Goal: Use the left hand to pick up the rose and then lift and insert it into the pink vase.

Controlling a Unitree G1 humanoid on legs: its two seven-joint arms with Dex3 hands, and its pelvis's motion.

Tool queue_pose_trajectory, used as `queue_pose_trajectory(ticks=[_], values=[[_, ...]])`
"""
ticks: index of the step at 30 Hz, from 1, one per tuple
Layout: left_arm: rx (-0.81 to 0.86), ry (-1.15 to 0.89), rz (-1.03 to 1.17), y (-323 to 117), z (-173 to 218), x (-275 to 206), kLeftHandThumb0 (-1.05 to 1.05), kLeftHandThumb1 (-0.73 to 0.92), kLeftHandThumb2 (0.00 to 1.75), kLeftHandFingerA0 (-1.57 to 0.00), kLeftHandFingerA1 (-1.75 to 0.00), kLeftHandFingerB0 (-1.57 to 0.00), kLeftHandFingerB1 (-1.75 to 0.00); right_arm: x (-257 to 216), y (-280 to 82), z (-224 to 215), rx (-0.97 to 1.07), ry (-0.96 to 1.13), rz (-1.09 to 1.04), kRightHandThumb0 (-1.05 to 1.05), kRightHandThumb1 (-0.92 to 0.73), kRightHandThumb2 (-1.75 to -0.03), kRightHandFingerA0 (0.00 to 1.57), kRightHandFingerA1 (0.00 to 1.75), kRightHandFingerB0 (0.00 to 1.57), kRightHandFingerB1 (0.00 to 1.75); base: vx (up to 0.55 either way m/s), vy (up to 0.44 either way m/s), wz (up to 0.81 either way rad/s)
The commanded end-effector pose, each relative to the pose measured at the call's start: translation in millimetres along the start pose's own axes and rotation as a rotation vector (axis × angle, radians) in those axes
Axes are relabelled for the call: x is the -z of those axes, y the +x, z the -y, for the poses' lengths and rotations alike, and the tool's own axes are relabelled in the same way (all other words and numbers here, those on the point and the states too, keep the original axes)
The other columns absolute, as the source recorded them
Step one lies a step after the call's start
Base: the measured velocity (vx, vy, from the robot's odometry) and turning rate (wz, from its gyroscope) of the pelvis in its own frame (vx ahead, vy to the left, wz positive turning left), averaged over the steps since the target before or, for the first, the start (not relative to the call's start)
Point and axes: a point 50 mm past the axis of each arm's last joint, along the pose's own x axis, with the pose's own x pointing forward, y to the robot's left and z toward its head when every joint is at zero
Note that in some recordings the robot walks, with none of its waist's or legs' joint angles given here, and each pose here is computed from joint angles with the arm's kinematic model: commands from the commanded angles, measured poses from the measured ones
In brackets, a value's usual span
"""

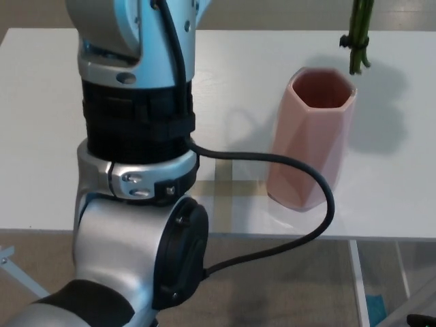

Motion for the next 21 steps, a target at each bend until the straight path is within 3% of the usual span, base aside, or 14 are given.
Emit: queue_pose_trajectory(ticks=[1,21], values=[[0.004,-0.005,-0.011,-2.1,-0.5,3.9,-0.17,0.83,0.73,-0.89,-1.56,-0.84,-0.89,3.5,-0.7,0.4,-0.004,0.001,-0.016,-0.34,-0.60,-0.57,0.67,0.48,0.56,0.43,0.00,0.000,0.00],[-0.023,-0.011,-0.041,4.2,-6.8,10.7,-0.14,0.85,0.71,-0.87,-1.57,-0.79,-0.93,-1.0,0.3,-0.3,-0.006,-0.016,0.000,-0.34,-0.60,-0.57,0.67,0.48,0.57,0.43,0.00,0.000,0.00]])
